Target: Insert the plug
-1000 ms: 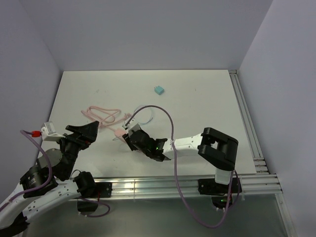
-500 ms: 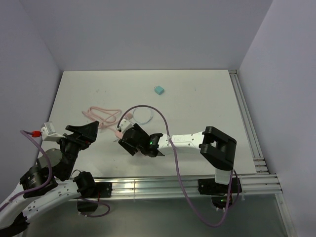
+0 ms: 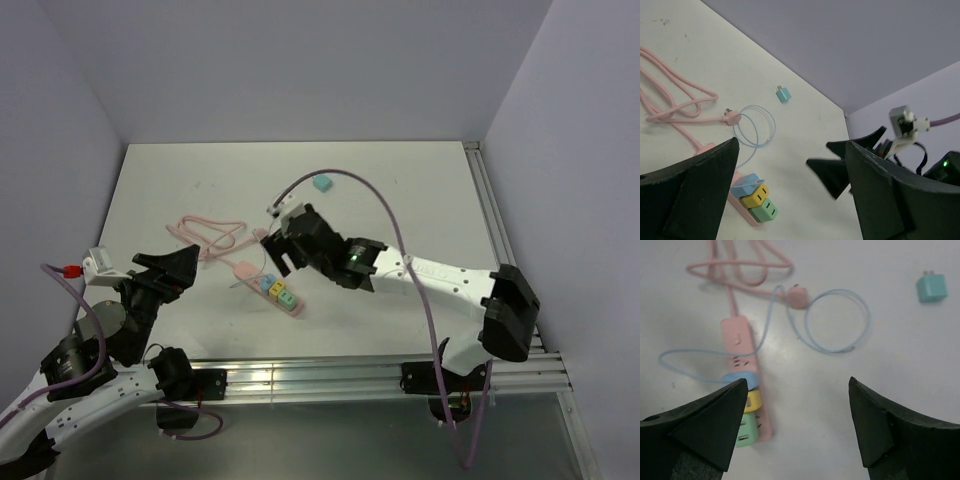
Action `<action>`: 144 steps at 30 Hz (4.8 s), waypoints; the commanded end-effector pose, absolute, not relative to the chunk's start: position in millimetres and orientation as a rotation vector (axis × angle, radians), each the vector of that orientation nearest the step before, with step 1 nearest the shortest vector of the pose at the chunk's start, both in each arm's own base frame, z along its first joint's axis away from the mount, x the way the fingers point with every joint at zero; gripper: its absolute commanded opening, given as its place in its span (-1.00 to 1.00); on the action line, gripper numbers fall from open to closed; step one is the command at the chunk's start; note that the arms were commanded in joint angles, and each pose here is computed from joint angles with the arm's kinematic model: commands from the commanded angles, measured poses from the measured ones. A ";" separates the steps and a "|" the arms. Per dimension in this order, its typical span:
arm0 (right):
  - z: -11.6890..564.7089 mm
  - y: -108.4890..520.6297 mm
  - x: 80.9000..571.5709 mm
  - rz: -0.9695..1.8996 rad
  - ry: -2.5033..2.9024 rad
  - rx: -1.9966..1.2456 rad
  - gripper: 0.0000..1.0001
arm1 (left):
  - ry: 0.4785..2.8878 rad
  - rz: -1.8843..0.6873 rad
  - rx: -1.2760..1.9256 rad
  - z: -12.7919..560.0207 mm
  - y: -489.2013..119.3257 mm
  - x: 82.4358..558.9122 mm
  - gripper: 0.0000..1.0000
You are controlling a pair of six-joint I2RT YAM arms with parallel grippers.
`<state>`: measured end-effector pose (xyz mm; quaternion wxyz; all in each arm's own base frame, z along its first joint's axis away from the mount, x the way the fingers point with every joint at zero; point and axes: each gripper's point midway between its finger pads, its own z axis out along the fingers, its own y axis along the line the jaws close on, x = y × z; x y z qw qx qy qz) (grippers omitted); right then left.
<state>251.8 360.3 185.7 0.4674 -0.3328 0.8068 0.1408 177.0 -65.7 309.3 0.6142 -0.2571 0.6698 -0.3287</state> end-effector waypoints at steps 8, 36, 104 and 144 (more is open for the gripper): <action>196.6 283.2 396.4 0.238 2.158 -0.264 0.68 | 1.520 -0.774 -0.569 327.0 -74.3 181.2 0.86; 78.5 272.2 565.8 -0.036 2.261 -0.381 0.77 | 1.567 -0.739 -0.495 312.2 -107.4 196.9 0.89; 153.2 259.4 562.5 0.118 2.093 -0.374 -1.00 | 1.582 -0.838 -0.488 323.6 -111.8 186.3 0.90; 264.1 304.4 133.9 0.860 1.628 -1.021 -1.00 | 1.907 -1.382 0.034 297.9 -283.1 143.3 0.75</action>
